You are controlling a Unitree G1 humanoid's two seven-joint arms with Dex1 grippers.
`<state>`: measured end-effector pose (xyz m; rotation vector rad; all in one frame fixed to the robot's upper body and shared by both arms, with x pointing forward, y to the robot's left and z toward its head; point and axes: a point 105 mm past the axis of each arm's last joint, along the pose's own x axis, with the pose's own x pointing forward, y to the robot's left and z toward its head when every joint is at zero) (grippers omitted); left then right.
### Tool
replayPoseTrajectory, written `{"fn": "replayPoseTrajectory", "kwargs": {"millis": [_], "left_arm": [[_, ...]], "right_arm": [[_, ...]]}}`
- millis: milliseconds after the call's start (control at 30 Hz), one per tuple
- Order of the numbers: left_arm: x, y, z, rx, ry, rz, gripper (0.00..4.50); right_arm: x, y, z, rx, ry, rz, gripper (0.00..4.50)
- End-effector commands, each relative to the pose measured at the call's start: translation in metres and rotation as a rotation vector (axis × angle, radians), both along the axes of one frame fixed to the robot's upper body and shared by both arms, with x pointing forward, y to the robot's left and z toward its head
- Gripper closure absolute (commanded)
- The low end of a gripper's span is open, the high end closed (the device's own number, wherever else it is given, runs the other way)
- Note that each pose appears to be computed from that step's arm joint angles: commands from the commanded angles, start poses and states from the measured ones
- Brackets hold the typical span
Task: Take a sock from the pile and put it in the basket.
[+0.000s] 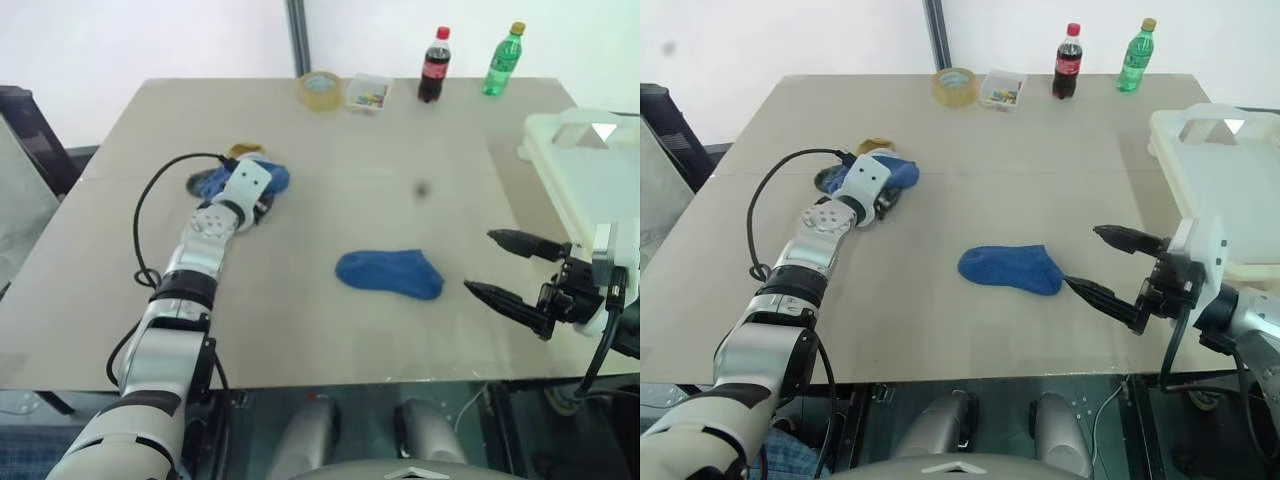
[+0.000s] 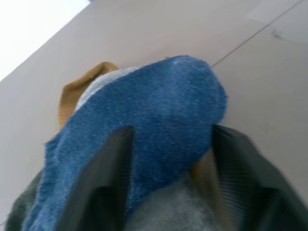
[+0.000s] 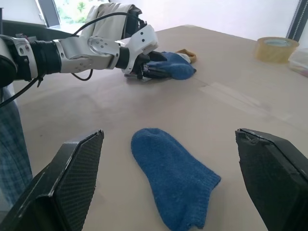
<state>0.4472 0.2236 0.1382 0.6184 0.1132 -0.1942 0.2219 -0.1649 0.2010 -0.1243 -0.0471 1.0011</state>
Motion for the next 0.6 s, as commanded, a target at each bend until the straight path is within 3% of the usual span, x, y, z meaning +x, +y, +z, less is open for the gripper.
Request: {"fn": "replayPoseTrajectory", "kwargs": {"millis": [33, 400, 500, 600], "left_arm": [[0.004, -0.003, 0.020, -0.038, -0.075, 0.002, 1.18], [0.008, -0.010, 0.041, -0.168, -0.156, 0.013, 1.18], [0.008, -0.009, 0.040, -0.158, -0.159, 0.017, 1.93], [0.007, -0.008, 0.041, -0.163, -0.164, 0.016, 3.33]], "right_arm": [[-0.003, 0.001, 0.006, -0.013, -0.036, 0.007, 0.00], [-0.003, 0.006, 0.003, -0.010, -0.033, 0.006, 0.00], [-0.003, 0.005, 0.002, -0.014, -0.033, 0.001, 0.00], [-0.002, 0.003, 0.002, -0.018, -0.034, -0.005, 0.00]]}}
